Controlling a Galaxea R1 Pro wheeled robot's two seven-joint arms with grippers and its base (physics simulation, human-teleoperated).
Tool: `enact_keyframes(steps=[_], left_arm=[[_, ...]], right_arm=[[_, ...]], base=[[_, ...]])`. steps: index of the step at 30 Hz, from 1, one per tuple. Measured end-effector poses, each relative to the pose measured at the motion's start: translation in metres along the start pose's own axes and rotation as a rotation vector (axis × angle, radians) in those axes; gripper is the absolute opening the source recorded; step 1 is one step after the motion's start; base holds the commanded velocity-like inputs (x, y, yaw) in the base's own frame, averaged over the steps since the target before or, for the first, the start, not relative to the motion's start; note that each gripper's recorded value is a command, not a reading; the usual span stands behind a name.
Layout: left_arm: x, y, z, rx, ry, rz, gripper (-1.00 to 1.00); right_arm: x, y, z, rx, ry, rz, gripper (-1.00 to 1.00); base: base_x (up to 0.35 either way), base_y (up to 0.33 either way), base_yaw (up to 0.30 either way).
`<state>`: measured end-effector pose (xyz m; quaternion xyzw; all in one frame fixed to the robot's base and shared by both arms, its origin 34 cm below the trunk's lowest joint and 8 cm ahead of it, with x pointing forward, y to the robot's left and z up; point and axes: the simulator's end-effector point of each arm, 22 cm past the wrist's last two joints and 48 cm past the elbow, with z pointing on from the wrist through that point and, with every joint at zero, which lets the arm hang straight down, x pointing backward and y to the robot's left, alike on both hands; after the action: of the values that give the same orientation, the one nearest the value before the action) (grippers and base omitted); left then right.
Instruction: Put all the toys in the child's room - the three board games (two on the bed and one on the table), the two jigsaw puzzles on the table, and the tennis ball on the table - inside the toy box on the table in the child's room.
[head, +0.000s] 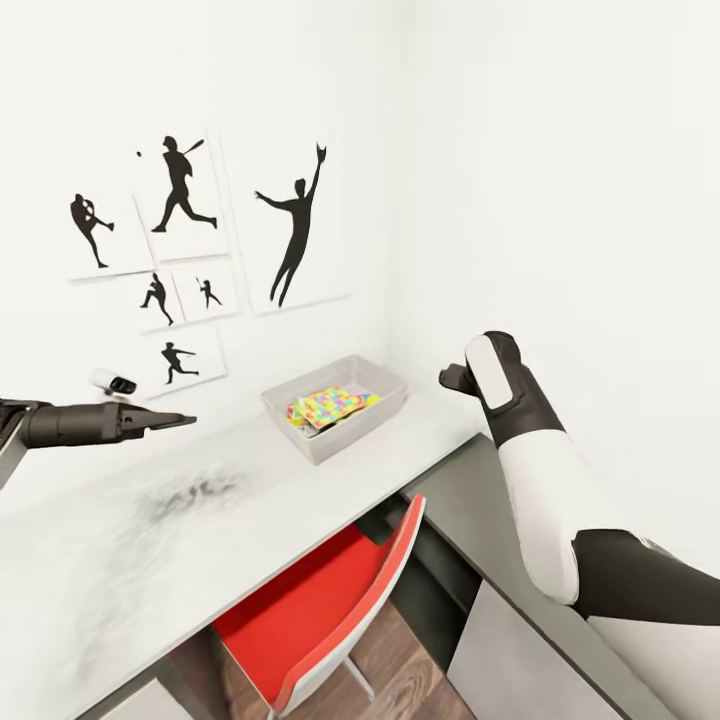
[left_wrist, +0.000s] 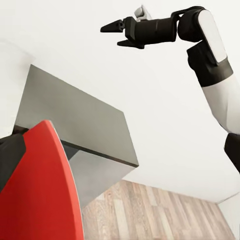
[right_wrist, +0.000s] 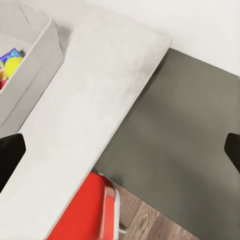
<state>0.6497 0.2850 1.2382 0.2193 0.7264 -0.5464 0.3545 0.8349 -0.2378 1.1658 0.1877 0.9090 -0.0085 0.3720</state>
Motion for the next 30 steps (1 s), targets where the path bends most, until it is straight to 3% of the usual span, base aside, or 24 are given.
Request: enact_keyframes(steps=[8, 20, 30], left_arm=[[-0.001, -0.004, -0.001, -0.007, 0.002, 0.008, 1.00], [-0.005, -0.006, -0.004, -0.035, -0.006, 0.020, 1.00], [-0.006, -0.002, -0.010, -0.061, -0.018, 0.005, 1.00]], right_arm=[[0.024, -0.004, 0.010, -0.003, -0.004, 0.049, 1.00], [0.023, -0.006, 0.003, -0.008, -0.017, 0.059, 1.00], [0.025, -0.005, -0.002, -0.018, -0.021, 0.062, 1.00]], base=[[0.000, 0.000, -0.047], [0.000, 0.000, -0.125], [0.000, 0.000, -0.177]])
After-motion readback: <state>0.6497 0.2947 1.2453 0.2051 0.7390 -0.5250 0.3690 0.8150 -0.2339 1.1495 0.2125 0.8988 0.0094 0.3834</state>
